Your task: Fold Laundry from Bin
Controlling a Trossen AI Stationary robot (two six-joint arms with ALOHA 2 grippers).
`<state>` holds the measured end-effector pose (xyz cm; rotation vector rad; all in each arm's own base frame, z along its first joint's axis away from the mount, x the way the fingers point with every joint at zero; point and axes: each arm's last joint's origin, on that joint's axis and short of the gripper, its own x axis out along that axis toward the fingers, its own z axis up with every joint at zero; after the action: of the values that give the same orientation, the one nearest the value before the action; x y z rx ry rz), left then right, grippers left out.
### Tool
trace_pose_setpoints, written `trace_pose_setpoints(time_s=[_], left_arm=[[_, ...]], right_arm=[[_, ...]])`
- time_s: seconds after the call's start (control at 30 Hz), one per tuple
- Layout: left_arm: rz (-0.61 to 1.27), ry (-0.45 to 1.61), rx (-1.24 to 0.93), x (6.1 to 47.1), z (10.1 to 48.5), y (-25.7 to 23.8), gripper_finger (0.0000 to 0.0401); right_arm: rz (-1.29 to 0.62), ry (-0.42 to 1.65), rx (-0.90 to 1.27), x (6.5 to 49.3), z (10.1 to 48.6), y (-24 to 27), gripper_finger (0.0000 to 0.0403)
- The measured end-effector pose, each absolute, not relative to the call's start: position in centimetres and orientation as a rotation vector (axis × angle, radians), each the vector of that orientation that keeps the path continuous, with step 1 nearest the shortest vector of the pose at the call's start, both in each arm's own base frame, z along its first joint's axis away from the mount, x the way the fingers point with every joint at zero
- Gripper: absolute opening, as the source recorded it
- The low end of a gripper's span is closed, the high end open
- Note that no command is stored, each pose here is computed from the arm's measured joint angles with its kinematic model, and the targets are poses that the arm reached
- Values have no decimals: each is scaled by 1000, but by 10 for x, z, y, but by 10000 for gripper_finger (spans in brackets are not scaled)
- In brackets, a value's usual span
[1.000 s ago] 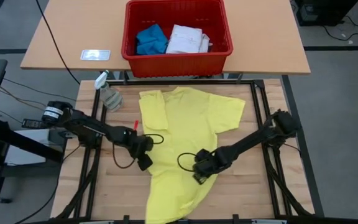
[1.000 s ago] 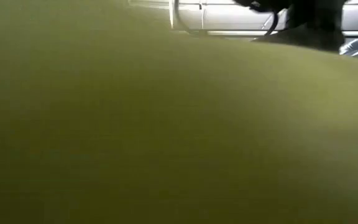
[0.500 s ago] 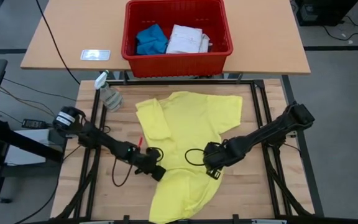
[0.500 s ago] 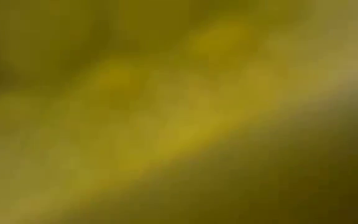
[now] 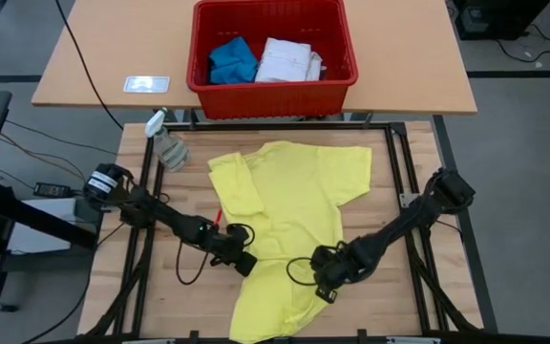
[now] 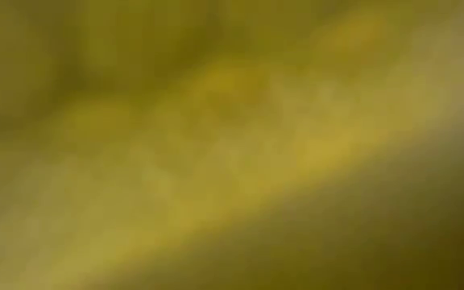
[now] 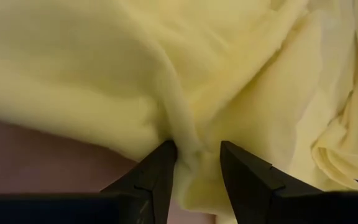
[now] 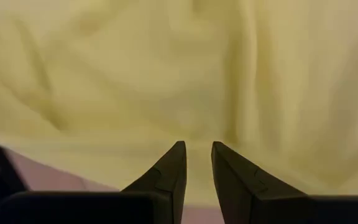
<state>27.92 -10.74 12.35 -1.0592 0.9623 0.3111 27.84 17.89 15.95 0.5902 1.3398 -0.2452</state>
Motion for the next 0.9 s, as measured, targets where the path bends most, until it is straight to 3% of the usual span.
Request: trace_pose_setpoints(time_s=[0.3, 0.63, 0.9], left_arm=[[306, 970, -1034, 278, 123, -107, 142], [285, 942, -1047, 281, 124, -106, 142], [243, 848, -1050, 287, 142, -89, 142]], right_arm=[[-265, 1439, 678, 242, 133, 204, 86], [-366, 1531, 636, 210, 141, 206, 86], [-379, 1470, 668, 214, 154, 196, 86]])
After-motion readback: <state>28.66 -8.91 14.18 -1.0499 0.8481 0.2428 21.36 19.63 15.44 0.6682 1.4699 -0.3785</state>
